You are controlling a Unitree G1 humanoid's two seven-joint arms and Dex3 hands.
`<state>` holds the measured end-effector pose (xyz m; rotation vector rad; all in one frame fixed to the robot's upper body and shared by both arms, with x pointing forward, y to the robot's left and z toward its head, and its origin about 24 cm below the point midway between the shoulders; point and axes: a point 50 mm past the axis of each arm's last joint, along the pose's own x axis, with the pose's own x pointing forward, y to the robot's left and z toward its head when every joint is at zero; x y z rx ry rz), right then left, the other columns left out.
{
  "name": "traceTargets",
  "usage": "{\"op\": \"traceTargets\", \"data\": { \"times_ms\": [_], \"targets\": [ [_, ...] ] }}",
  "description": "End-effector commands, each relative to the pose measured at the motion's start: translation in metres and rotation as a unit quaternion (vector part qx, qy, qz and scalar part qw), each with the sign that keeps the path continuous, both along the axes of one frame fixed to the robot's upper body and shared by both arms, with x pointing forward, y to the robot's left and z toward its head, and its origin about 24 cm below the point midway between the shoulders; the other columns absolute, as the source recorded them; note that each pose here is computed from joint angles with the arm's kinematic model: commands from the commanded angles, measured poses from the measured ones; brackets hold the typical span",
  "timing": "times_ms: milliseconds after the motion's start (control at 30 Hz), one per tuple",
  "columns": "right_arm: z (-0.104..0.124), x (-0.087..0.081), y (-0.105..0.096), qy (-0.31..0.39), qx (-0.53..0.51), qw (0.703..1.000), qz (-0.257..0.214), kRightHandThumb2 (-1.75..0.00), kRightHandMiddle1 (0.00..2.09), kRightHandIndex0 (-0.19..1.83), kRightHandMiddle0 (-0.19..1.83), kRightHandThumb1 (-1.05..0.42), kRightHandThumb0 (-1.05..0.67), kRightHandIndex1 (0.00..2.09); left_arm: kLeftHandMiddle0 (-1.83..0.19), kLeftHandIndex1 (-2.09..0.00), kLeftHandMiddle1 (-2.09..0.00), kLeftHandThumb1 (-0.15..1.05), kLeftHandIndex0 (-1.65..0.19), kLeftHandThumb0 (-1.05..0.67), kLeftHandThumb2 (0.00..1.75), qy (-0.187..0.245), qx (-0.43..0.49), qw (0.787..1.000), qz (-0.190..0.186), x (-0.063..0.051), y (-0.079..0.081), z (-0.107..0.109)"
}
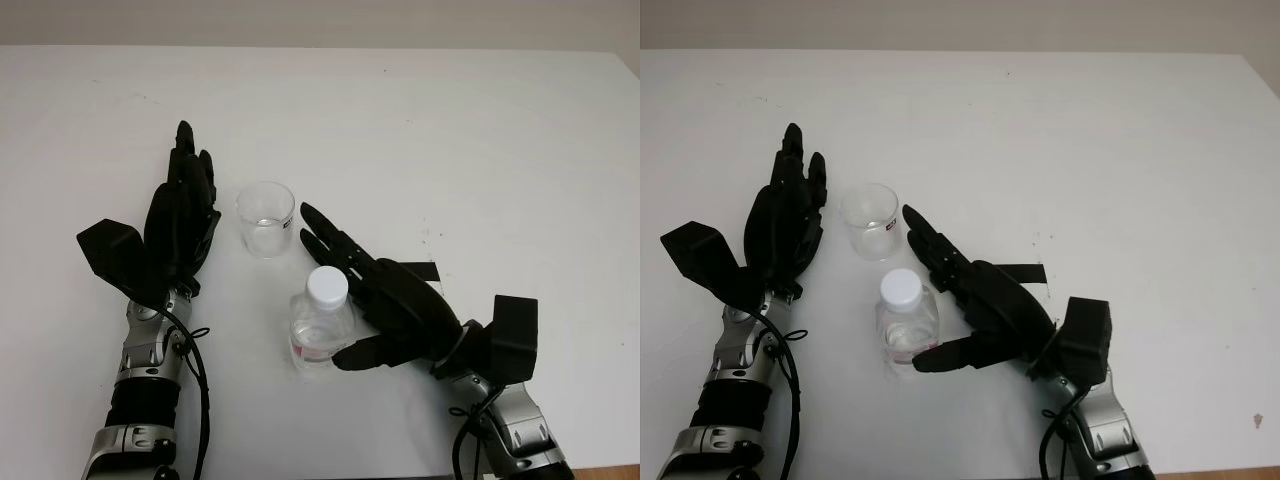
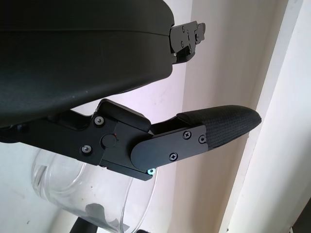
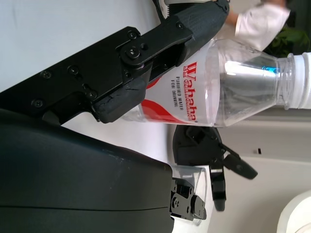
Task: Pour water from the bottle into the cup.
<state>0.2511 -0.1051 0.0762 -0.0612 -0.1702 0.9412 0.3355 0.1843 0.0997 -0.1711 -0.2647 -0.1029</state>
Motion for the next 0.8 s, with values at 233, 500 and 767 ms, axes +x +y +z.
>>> {"op": "traceTargets", "data": {
  "times_ms": [233, 500, 767],
  "targets": [
    [0.008, 0.005, -0.004, -0.01, -0.04, 0.998, 0.038, -0.06, 0.0, -0.19, -0.19, -0.83, -1.03, 0.0, 0.19, -0.01, -0.03, 1.05, 0.19, -0.82, 0.71, -0.02, 0.008, 1.0, -0.001, 0.005, -0.001, 0.008],
    [0.014, 0.007, -0.017, -0.008, -0.064, 0.996, 0.062, -0.04, 0.01, -0.19, -0.17, -0.78, -0.99, 0.0, 0.19, -0.02, -0.02, 1.05, 0.19, -0.83, 0.7, -0.024, 0.006, 1.0, -0.001, 0.006, -0.001, 0.009],
    [0.014, 0.009, -0.02, -0.014, -0.069, 0.994, 0.085, -0.06, 0.05, -0.16, -0.1, -0.79, -1.02, 0.03, 0.19, -0.02, -0.04, 1.05, 0.19, -0.83, 0.7, -0.025, 0.012, 1.0, 0.006, 0.006, 0.0, 0.01]
  ]
}}
